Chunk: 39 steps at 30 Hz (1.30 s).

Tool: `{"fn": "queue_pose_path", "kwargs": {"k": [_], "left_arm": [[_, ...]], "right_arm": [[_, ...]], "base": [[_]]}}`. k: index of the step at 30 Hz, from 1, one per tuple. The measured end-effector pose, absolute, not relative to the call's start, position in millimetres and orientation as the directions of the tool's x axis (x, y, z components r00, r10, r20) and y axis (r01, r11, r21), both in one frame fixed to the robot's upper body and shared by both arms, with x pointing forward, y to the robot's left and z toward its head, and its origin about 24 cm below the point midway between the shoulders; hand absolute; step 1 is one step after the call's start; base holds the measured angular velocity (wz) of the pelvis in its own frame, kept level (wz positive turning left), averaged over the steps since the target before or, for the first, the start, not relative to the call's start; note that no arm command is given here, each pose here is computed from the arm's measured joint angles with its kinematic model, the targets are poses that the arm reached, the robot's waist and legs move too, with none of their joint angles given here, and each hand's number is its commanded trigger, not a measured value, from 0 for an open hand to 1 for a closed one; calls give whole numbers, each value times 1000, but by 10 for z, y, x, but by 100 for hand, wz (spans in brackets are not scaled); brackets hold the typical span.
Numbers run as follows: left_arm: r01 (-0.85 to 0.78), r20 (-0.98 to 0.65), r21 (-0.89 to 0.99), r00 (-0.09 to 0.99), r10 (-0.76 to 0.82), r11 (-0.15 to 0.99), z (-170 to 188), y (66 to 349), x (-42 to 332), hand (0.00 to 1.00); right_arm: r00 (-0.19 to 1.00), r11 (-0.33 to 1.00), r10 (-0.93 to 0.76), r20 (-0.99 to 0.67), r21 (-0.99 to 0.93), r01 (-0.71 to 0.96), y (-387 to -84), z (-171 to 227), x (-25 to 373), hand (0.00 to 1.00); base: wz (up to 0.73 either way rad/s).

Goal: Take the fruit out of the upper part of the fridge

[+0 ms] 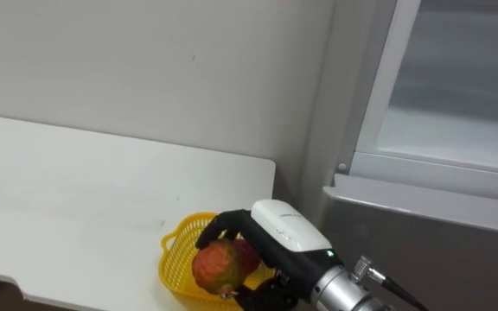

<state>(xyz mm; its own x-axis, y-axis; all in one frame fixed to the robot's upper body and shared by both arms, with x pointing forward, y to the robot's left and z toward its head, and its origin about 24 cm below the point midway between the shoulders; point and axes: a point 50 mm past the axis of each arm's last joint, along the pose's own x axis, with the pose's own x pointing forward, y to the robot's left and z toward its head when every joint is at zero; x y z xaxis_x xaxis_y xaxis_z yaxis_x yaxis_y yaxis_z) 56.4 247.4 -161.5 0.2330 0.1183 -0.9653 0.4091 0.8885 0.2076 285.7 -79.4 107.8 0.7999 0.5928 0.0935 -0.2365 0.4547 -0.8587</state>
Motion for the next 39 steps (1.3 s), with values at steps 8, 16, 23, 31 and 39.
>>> {"fn": "queue_pose_path", "kwargs": {"k": [8, 16, 23, 31, 39], "left_arm": [[409, -965, 206, 233, 117, 889, -1616, 2471, 565, 0], [405, -966, 204, 232, 116, 891, -1615, 2474, 566, 0], [389, -972, 187, 208, 111, 902, -1629, 2445, 543, 0], [388, -979, 154, 186, 86, 909, -1650, 2371, 521, 0], [404, -982, 143, 169, 79, 904, -1654, 2357, 461, 0]], "right_arm": [[813, 458, 576, 89, -859, -230, -819, 1039, 2877, 100], [832, 459, 551, 66, -856, -237, -865, 960, 2913, 100], [870, 488, 487, 78, -850, -197, -988, 941, 2981, 100], [874, 502, 477, 87, -844, -190, -990, 933, 2990, 100], [889, 512, 455, 47, -831, -219, -995, 824, 3017, 0]], "base": [[0], [0], [1], [0], [2]]}}
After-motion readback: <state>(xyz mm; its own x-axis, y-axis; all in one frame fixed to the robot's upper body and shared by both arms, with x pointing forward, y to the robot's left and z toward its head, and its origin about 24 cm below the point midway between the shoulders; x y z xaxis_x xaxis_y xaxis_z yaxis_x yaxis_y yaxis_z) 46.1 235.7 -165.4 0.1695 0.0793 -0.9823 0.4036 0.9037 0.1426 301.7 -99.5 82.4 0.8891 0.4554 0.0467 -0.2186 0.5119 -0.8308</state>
